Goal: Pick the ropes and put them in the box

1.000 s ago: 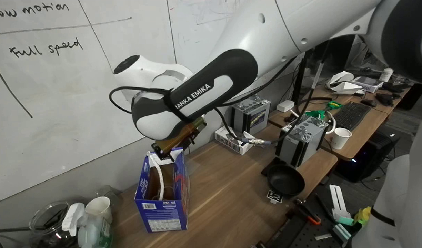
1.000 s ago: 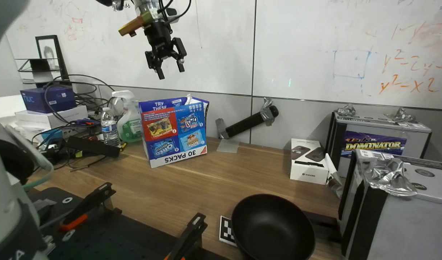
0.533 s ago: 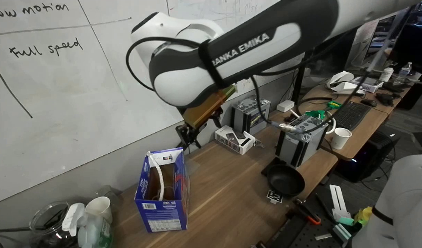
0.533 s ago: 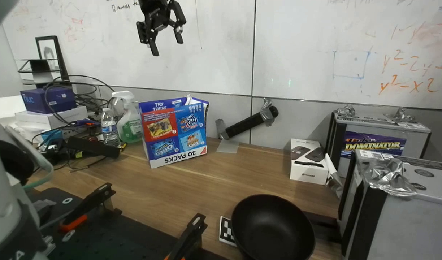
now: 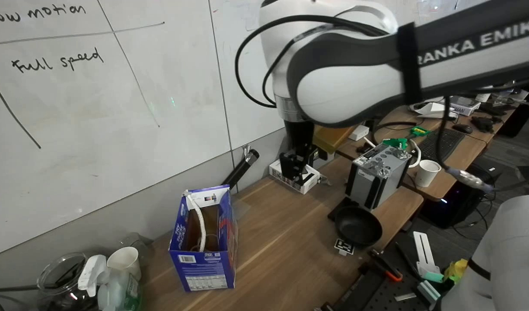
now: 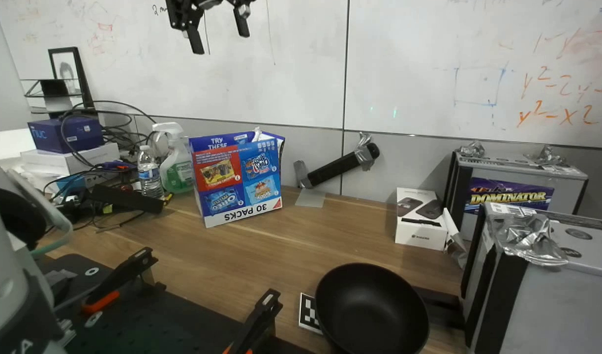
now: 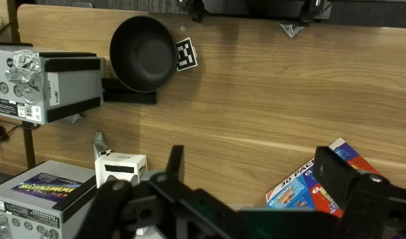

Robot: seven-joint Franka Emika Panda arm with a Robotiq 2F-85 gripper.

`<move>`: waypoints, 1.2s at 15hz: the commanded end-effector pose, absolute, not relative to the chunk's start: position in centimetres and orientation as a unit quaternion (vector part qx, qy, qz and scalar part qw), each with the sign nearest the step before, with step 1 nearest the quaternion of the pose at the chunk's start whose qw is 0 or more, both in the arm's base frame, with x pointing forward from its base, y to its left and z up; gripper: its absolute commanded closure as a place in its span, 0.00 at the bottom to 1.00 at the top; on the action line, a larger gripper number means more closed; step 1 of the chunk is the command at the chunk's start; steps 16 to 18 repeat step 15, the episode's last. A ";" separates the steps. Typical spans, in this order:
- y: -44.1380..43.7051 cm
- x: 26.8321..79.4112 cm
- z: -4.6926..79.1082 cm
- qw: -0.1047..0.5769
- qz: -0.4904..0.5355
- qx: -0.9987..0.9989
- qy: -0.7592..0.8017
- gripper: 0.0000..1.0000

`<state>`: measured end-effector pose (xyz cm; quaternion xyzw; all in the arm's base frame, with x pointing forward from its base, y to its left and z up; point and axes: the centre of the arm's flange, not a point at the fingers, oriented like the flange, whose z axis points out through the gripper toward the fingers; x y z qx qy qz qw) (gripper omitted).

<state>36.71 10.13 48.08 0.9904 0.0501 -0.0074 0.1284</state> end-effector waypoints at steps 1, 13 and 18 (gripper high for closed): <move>5.6 29.8 49.5 0.089 0.025 0.994 0.050 0.00; 2.9 26.8 50.0 0.034 0.039 0.999 0.011 0.00; 2.8 26.7 49.7 0.032 0.036 0.999 0.008 0.00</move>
